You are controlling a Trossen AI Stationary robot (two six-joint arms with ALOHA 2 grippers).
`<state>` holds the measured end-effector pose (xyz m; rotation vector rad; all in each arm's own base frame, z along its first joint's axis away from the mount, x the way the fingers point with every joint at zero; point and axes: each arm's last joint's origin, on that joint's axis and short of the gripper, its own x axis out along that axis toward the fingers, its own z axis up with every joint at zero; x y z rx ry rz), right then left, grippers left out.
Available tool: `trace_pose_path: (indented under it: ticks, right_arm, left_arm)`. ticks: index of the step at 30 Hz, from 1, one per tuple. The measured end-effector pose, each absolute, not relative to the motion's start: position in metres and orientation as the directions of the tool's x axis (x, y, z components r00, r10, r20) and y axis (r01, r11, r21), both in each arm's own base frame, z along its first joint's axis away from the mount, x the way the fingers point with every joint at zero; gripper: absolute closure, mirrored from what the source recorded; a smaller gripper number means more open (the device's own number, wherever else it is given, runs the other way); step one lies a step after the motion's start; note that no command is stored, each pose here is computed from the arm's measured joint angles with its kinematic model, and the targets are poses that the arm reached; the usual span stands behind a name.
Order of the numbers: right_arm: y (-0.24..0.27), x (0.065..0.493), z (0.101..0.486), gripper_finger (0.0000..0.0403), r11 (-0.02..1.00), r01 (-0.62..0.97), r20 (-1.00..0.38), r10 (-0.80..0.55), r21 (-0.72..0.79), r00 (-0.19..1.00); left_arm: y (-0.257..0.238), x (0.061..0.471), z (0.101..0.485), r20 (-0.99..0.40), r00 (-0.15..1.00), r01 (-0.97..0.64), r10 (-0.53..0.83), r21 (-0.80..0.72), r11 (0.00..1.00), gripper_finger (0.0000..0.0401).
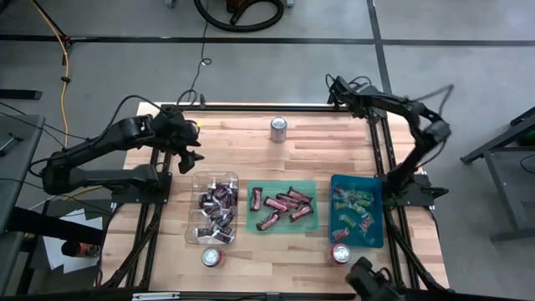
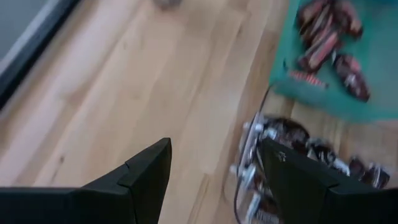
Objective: Organize candy in baskets
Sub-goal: Put the brown chocolate bar into the green bin
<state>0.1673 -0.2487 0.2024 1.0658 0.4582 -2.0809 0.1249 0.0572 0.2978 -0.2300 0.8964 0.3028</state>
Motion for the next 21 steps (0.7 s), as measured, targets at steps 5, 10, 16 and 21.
trace_pose_path:
  ticks: [5, 10, 16, 21]
  right_arm:
    - [-0.219, 0.166, 0.258, 0.0401, -0.467, 0.881, -0.732, -0.625, 0.072, -0.271]
    - [-0.178, 0.171, 0.307, 0.0402, -0.133, 0.985, -0.647, -0.762, 0.112, -0.029]
    - [-0.130, 0.177, 0.349, 0.0402, 0.337, 0.926, -0.534, -0.758, 0.168, 0.373]
    - [-0.096, 0.174, 0.365, 0.0402, 0.589, 0.790, -0.488, -0.647, 0.170, 0.586]
  left_arm:
    - [0.057, 0.126, 0.309, -0.697, 0.686, -0.343, 0.209, -0.057, 0.938, 0.0166]
    - [0.062, 0.134, 0.320, -0.586, 0.771, -0.329, 0.249, -0.031, 0.944, 0.0166]
    - [0.069, 0.151, 0.335, -0.411, 0.865, -0.364, 0.288, -0.119, 0.924, 0.0166]
    - [0.073, 0.166, 0.342, -0.313, 0.908, -0.360, 0.278, -0.247, 0.900, 0.0166]
